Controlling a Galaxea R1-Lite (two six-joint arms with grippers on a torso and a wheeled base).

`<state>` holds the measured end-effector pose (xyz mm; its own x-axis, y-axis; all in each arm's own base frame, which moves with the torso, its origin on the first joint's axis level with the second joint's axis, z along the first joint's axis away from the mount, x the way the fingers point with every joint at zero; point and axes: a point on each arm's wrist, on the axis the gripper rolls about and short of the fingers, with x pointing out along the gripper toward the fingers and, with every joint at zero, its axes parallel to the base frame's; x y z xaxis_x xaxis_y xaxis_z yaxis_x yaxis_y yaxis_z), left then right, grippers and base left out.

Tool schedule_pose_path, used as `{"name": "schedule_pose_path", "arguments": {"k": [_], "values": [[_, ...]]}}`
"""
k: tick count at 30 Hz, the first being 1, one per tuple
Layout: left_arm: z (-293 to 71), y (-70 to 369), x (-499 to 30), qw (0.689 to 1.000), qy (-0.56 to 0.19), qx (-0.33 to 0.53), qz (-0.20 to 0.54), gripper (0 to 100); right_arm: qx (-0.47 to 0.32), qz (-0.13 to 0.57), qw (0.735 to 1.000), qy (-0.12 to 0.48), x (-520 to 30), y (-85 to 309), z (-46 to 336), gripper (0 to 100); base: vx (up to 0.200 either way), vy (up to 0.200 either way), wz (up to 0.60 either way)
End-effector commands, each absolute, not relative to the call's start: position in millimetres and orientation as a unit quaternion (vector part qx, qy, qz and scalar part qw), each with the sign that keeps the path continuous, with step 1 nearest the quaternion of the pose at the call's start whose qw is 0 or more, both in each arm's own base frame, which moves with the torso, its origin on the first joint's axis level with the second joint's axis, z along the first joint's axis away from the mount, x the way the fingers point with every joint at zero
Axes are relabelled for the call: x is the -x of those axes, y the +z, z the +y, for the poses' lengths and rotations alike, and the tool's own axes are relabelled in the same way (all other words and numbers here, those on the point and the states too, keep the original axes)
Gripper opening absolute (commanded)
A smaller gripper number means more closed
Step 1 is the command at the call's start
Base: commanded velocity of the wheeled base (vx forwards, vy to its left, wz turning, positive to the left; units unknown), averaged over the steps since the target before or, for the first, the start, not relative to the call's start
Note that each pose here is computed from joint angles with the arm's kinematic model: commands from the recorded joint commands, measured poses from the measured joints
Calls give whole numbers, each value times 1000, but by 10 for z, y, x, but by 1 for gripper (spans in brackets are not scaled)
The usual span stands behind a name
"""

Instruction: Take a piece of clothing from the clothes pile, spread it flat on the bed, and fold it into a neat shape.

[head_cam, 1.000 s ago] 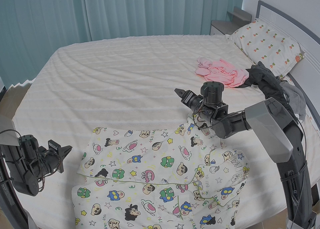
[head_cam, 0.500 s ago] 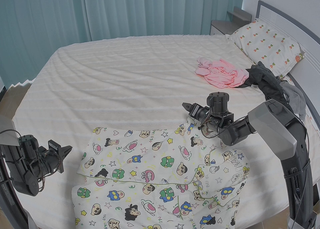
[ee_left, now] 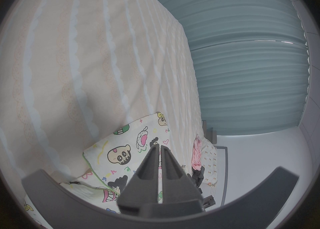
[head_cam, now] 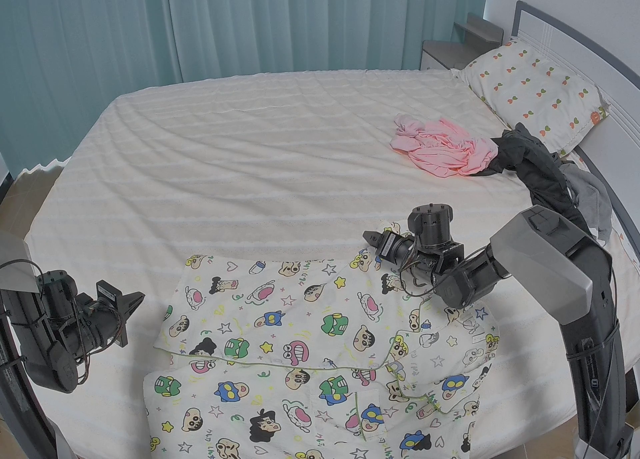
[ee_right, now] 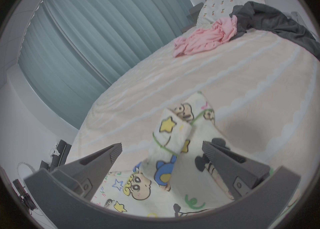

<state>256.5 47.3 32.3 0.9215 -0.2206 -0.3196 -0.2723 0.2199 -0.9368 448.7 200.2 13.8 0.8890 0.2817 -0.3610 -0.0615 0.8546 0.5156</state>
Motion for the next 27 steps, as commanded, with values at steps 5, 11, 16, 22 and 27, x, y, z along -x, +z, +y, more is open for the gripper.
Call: {"name": "schedule_pose_path", "arguments": {"k": [5,11,16,22,27], "values": [[477,323,-2568,756,16,624,195,0,-255,205,936,127,-4535,7,2335,100,0,0,0],[477,319,-2569,756,17,624,196,0,-279,131,938,161,-4639,318,2507,100,0,0,0],[477,319,-2569,756,17,624,196,0,-291,95,936,172,-4757,443,2562,100,0,0,0],[478,321,-2572,756,16,624,195,0,-294,104,936,165,-4737,429,2504,100,0,0,0],[478,321,-2572,756,16,624,195,0,-297,105,939,141,-4673,662,2184,100,0,0,0]]}}
